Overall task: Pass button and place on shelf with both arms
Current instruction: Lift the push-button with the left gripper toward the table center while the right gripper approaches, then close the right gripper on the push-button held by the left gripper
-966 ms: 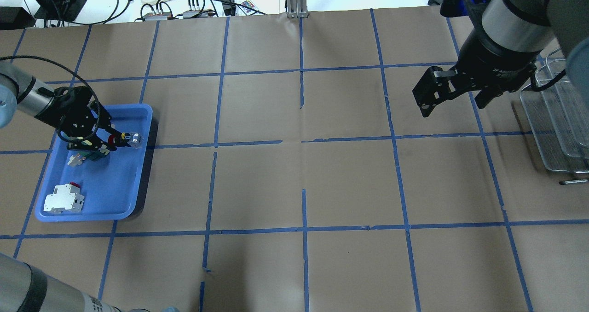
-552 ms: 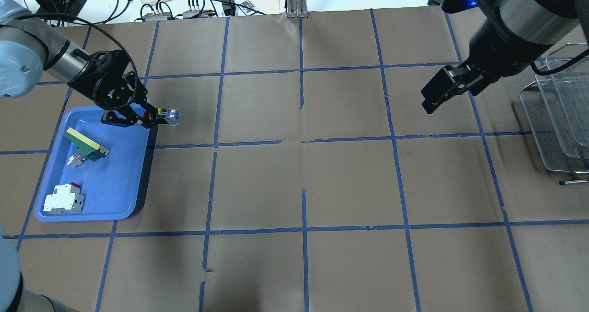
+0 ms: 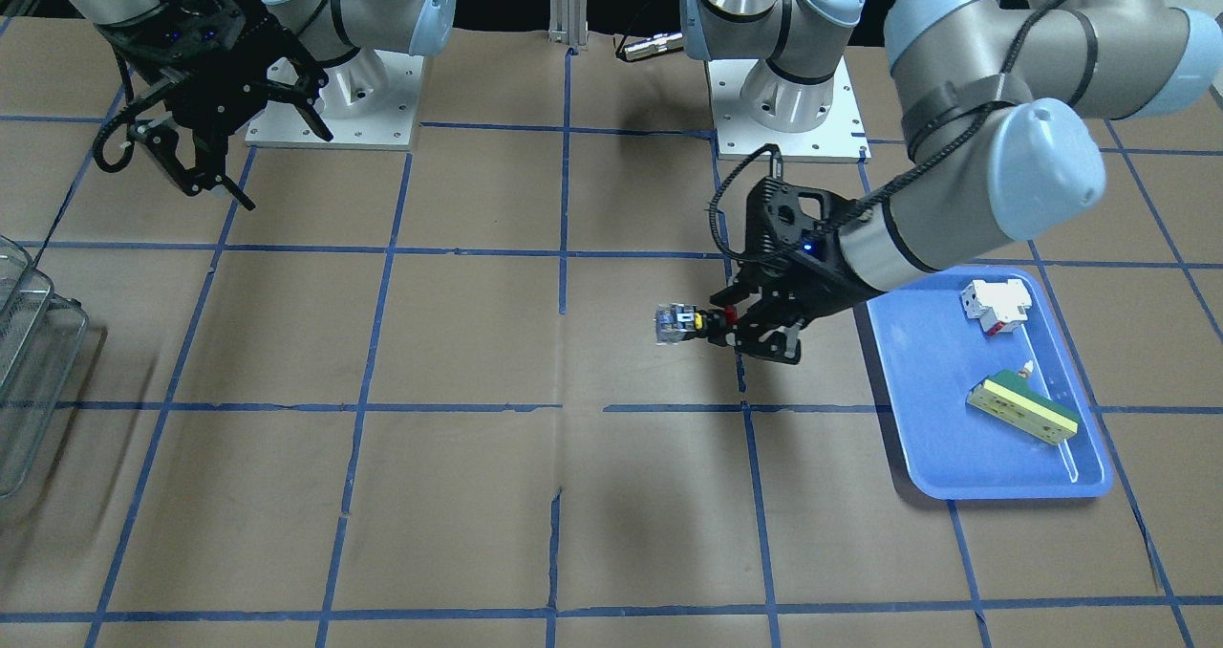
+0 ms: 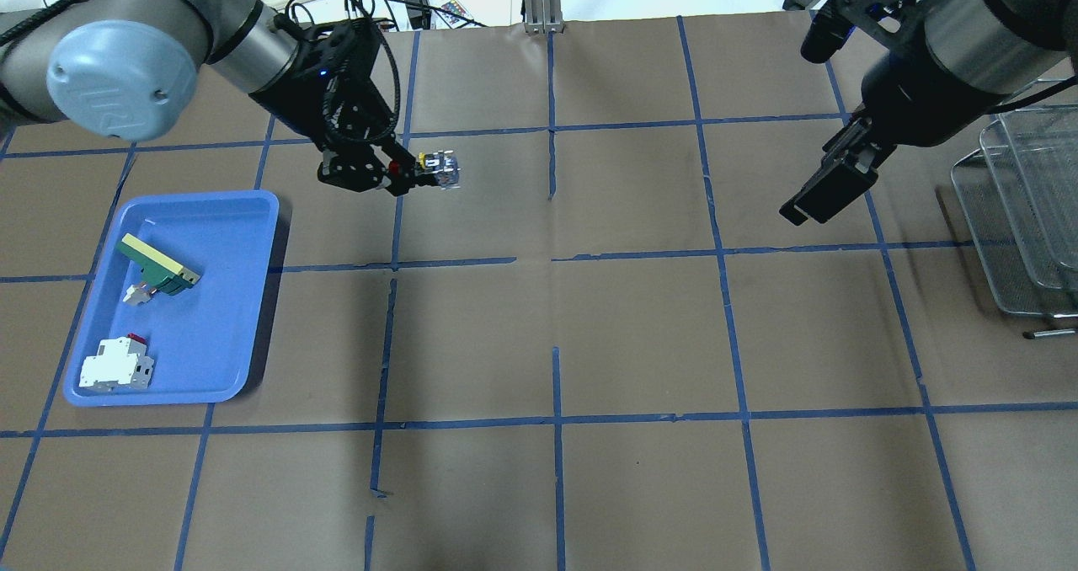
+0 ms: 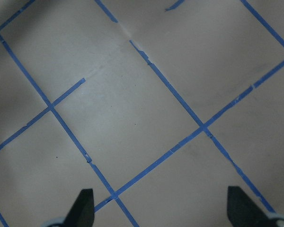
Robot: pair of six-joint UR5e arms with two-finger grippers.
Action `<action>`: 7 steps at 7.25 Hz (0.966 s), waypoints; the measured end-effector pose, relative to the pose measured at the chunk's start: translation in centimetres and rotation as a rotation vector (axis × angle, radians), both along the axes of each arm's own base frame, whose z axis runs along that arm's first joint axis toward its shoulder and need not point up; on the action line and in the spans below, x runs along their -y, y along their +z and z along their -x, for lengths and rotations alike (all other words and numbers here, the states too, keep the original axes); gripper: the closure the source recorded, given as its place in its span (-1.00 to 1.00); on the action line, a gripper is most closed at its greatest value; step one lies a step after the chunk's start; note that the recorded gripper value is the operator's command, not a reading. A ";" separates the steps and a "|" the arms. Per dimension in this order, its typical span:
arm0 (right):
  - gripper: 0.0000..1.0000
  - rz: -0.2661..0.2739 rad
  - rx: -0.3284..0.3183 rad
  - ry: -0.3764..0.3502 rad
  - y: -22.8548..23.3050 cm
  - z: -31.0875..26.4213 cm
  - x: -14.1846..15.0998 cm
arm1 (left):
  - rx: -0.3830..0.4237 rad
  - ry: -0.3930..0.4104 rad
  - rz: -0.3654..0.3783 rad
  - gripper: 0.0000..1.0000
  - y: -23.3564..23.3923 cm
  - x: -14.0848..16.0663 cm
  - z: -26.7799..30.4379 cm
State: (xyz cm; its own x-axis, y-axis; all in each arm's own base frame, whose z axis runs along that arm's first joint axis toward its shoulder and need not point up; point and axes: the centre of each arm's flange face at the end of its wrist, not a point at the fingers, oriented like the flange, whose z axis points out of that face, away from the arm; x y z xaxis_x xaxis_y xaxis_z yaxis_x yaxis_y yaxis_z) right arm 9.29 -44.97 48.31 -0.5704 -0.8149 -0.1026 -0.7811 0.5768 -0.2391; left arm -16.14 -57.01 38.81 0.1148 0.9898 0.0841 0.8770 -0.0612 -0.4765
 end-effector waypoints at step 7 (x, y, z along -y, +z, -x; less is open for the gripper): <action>-1.00 0.133 0.328 0.301 -3.8 -0.4 3.4 | -0.076 0.020 -0.029 1.00 5.7 -6.6 15.1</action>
